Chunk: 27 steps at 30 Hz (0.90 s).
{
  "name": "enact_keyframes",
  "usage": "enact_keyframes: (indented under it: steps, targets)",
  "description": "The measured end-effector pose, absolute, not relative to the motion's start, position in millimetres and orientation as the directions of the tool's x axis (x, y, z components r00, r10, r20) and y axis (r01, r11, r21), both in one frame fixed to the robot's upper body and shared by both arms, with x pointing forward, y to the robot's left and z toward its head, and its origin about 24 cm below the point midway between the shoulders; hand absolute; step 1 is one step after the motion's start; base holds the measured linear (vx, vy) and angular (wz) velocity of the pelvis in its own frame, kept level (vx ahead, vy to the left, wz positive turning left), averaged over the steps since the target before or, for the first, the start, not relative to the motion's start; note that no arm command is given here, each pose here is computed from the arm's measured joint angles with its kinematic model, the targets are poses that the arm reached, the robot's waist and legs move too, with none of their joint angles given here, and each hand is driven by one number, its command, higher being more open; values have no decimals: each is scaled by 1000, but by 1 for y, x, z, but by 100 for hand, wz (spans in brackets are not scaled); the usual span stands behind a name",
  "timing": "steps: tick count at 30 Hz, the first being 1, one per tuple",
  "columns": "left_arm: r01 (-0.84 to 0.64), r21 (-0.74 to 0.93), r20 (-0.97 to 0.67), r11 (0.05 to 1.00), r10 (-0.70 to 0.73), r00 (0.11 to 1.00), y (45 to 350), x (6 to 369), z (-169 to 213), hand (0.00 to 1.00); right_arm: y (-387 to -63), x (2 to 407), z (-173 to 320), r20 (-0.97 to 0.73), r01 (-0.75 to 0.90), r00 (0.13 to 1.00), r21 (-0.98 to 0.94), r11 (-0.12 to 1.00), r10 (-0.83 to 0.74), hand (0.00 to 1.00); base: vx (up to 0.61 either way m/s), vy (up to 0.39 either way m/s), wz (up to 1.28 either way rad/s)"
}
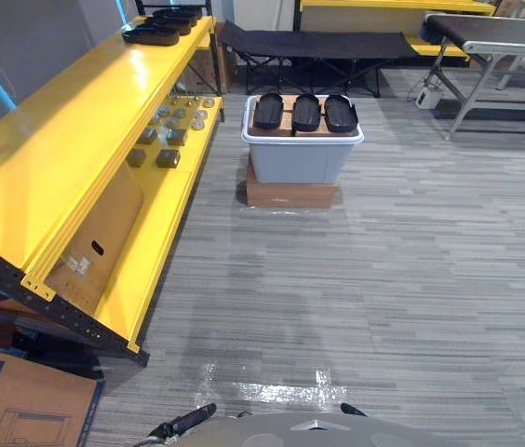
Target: Walk over and take three plastic housings, then place them on the shelf
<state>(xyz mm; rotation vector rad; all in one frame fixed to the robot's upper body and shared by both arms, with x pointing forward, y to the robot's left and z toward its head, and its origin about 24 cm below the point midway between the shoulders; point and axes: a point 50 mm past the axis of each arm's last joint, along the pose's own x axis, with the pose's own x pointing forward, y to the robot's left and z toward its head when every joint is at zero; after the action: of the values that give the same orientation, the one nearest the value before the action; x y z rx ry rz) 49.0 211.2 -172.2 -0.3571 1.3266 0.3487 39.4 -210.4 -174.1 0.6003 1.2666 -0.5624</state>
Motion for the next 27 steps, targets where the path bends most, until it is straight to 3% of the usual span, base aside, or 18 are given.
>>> enact_keyframes:
  steps: [4,7,14,19,27]
  targets:
    - [-411,-79,-958,908,46,284,211,67,-169,100,-207,65,-171,-953,649,294,143,747,-73,100,71,3,1]
    - [-371,-89,-926,925,61,372,210,87,-164,100,-204,94,-165,-908,591,407,183,786,-95,100,23,-8,6]
    - [-348,-176,-826,921,54,560,185,127,-151,100,-207,150,-141,-756,460,629,175,871,-180,100,-6,-5,2]
    - [-390,-188,-763,901,115,636,188,146,-138,100,-208,159,-133,-696,451,678,141,882,-235,100,-41,-16,0]
    - [-412,-165,-751,896,156,641,191,144,-137,100,-208,150,-137,-709,458,667,149,877,-228,100,-4,-1,0]
